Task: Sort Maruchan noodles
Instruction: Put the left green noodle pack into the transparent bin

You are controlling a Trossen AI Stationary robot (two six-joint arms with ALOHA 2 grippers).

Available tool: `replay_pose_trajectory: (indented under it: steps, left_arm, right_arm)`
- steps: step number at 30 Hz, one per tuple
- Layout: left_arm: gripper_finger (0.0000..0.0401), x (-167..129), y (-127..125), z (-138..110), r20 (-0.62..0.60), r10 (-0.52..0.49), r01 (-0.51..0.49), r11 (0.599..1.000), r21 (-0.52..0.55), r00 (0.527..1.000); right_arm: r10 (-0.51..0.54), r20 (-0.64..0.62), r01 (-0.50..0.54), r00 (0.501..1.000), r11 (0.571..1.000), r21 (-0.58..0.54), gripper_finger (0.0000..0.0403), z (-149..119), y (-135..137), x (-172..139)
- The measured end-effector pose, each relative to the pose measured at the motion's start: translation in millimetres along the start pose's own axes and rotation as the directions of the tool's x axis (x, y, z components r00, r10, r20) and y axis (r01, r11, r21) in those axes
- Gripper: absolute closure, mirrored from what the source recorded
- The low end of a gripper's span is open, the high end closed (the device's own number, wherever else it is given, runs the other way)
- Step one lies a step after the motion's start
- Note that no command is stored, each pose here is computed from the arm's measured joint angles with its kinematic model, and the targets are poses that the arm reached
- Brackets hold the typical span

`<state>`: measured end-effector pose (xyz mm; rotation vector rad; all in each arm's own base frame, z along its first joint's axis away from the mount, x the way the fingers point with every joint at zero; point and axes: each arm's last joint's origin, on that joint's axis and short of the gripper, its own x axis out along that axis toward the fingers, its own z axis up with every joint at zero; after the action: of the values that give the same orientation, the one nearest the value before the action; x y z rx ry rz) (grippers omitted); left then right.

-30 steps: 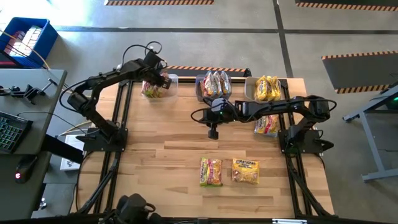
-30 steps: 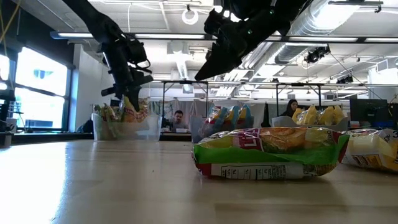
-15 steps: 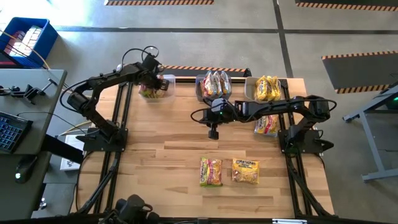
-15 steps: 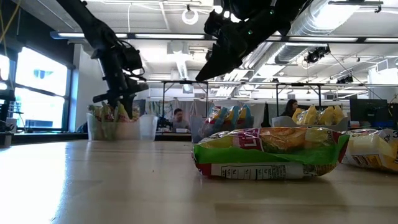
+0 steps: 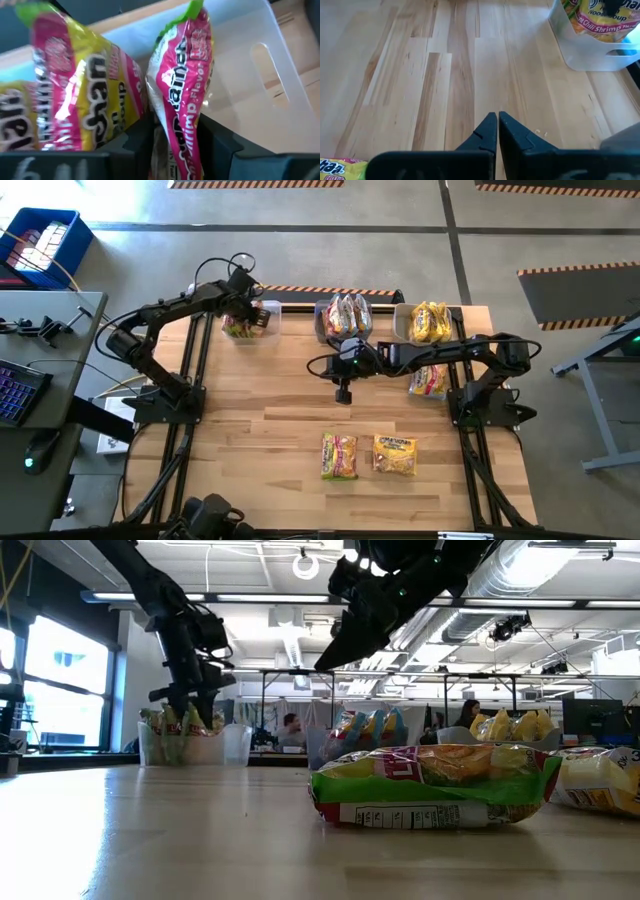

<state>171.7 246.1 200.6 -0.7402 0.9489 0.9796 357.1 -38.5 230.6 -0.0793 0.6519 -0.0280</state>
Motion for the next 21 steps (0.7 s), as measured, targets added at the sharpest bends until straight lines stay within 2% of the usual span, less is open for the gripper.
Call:
replay_pose_trajectory:
  steps: [9, 15, 21]
  left_arm:
    - [0.0272, -21.5, 1.6, 0.7, 0.070, 0.042, -0.045, 0.998, 0.040, 0.997]
    - [0.0272, -23.8, 5.6, -6.0, 0.020, 0.137, -0.138, 0.987, 0.078, 0.990]
    - [0.0272, -24.0, 7.0, -9.1, -0.007, 0.170, -0.168, 0.979, 0.118, 0.985]
  right_arm:
    - [0.001, -0.010, -0.001, 1.000, 1.000, 0.000, 0.0403, -1.0, 0.2, 0.0]
    - [0.002, -0.010, -0.002, 1.000, 1.000, 0.000, 0.0403, -1.0, 0.2, 0.0]
    - [0.001, -0.011, -0.001, 1.000, 1.000, 0.000, 0.0403, -1.0, 0.2, 0.0]
